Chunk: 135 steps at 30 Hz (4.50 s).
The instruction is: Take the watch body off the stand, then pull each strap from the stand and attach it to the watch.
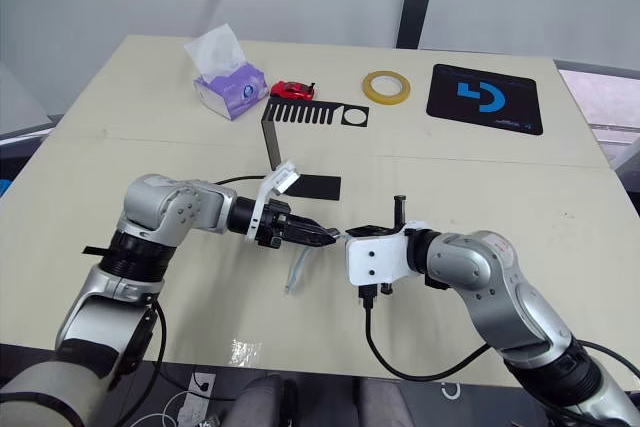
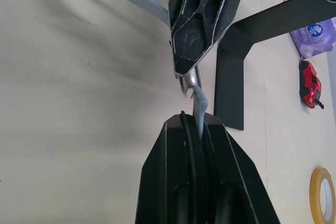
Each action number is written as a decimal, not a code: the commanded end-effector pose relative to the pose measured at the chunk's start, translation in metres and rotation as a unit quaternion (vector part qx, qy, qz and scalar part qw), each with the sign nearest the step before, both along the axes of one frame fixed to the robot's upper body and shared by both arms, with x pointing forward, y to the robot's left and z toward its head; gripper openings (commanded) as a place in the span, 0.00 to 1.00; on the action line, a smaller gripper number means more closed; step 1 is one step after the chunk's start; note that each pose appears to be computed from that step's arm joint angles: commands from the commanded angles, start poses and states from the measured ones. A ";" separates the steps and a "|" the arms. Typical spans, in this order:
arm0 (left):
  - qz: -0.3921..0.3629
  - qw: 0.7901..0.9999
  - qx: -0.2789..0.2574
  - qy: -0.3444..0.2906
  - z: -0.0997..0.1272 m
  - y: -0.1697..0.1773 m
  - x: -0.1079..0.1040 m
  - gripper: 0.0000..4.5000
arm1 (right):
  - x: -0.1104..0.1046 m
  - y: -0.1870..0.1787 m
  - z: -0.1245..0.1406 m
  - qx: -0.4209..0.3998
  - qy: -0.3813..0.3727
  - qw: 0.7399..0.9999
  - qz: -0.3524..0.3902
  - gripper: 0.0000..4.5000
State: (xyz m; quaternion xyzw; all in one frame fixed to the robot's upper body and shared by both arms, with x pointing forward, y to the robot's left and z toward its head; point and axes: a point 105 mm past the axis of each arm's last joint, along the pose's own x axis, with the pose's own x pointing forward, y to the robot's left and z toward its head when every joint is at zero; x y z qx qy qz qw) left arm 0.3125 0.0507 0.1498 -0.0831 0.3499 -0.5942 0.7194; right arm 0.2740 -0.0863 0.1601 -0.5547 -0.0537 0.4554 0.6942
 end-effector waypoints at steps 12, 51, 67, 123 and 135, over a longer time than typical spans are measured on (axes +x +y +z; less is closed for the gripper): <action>-0.014 0.999 -0.024 -0.021 0.016 -0.006 -0.002 0.39 | 0.002 -0.006 0.004 -0.006 -0.017 1.000 -0.006 0.00; -0.010 0.999 -0.024 -0.022 0.012 -0.006 -0.001 0.39 | 0.000 -0.001 0.011 0.002 -0.018 1.000 -0.003 0.00; -0.011 0.999 -0.029 -0.019 0.015 -0.009 -0.003 0.39 | 0.001 0.000 0.012 0.003 -0.017 1.000 -0.002 0.00; 0.000 0.999 -0.038 -0.017 -0.002 -0.003 0.009 0.39 | 0.002 -0.004 0.011 -0.005 -0.019 1.000 -0.010 0.00; -0.013 0.999 -0.047 -0.015 0.010 -0.007 0.000 0.39 | 0.003 -0.006 0.006 -0.008 -0.014 1.000 -0.013 0.00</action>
